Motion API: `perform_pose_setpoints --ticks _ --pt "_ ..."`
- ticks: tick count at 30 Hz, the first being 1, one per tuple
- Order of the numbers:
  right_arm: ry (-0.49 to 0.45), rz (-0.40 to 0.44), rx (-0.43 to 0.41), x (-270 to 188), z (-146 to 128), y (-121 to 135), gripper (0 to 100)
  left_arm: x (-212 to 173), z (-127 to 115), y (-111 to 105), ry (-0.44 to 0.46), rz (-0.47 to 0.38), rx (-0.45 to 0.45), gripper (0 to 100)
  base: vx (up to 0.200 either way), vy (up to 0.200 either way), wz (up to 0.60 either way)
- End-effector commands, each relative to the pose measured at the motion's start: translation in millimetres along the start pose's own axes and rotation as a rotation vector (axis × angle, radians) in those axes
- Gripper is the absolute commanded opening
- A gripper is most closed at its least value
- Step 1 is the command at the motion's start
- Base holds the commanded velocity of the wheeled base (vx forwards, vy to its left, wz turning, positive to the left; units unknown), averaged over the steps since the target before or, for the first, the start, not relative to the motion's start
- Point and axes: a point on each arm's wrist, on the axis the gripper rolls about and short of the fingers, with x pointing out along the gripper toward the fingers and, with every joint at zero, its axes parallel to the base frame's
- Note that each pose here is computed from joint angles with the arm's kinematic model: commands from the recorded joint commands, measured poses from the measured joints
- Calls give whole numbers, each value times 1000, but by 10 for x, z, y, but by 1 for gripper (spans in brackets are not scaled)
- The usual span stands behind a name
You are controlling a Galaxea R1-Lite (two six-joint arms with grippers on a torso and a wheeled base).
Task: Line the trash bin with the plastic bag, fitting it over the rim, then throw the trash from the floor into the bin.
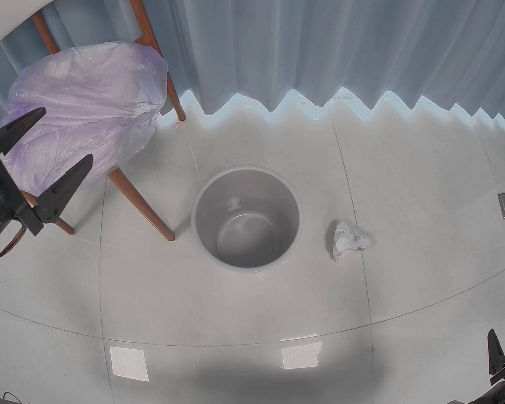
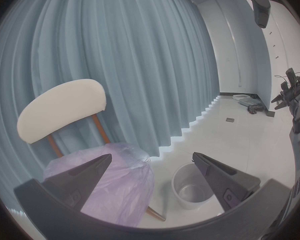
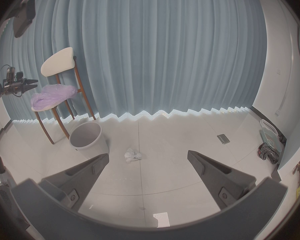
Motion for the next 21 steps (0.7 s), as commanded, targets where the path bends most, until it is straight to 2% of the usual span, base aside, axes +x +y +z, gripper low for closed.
perform_pose_setpoints --ticks 1,4,10,16,21 --pt "0 0 -1 0 -52 0 100 285 -127 25 39 -63 14 100 0 0 0" --pt "0 0 1 0 -52 0 100 447 -122 88 34 -67 64 100 0 0 0" --pt "1 0 -1 0 -53 0 100 652 -32 219 40 -71 235 100 0 0 0" --pt "1 0 -1 0 -53 0 100 687 -95 177 125 -104 407 100 0 0 0" --pt "0 0 1 0 -52 0 100 712 -183 3 224 -190 505 100 0 0 0"
